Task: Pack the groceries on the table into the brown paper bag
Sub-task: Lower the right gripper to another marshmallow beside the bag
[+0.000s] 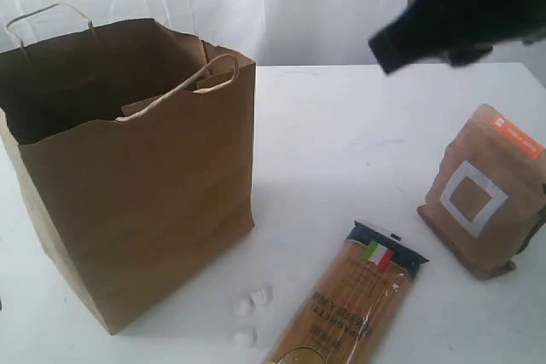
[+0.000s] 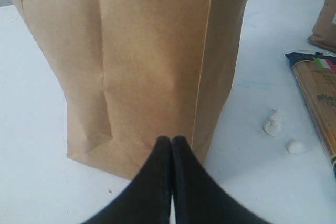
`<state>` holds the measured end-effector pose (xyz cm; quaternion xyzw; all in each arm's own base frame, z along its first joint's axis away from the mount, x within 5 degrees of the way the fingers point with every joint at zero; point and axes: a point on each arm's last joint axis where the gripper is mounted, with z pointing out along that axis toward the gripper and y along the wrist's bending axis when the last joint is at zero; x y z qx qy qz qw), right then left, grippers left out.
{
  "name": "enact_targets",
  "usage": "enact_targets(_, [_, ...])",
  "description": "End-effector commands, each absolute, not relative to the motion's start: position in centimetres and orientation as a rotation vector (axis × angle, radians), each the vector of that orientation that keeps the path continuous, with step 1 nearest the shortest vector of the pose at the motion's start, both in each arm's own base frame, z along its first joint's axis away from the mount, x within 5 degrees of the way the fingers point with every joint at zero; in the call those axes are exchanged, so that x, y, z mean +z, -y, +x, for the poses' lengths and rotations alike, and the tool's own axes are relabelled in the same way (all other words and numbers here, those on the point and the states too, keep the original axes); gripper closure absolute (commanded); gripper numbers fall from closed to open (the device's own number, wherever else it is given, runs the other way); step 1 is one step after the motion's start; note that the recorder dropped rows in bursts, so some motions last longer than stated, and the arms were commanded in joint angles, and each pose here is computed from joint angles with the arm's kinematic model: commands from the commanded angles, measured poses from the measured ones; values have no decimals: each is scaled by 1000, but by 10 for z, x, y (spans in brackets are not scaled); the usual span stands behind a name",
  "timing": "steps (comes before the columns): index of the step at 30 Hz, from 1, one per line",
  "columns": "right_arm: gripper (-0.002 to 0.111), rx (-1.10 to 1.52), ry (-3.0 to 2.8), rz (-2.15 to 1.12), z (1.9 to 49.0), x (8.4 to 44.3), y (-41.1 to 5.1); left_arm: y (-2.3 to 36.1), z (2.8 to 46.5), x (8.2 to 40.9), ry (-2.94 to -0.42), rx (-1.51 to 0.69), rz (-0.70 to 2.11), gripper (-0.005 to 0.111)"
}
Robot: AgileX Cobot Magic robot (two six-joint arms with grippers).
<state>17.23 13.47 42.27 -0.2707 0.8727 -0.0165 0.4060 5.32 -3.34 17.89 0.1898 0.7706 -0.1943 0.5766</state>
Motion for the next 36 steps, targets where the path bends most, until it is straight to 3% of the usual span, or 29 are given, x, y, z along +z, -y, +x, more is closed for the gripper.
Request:
enact_targets(1, [64, 5, -2319, -691, 173, 381, -135, 33, 53, 179, -1800, -460, 436, 106])
enact_targets(11, [64, 226, -2512, -825, 175, 274, -167, 33, 53, 179, -1800, -460, 436, 106])
enact_targets(18, [64, 295, -2558, -891, 194, 231, -197, 33, 53, 179, -1800, -460, 436, 106])
enact_targets(26, [64, 328, -2635, -951, 202, 191, -223, 33, 53, 179, -1800, -460, 436, 106])
enact_targets(36, [64, 335, -2613, -953, 221, 180, -243, 33, 53, 179, -1800, -460, 436, 106])
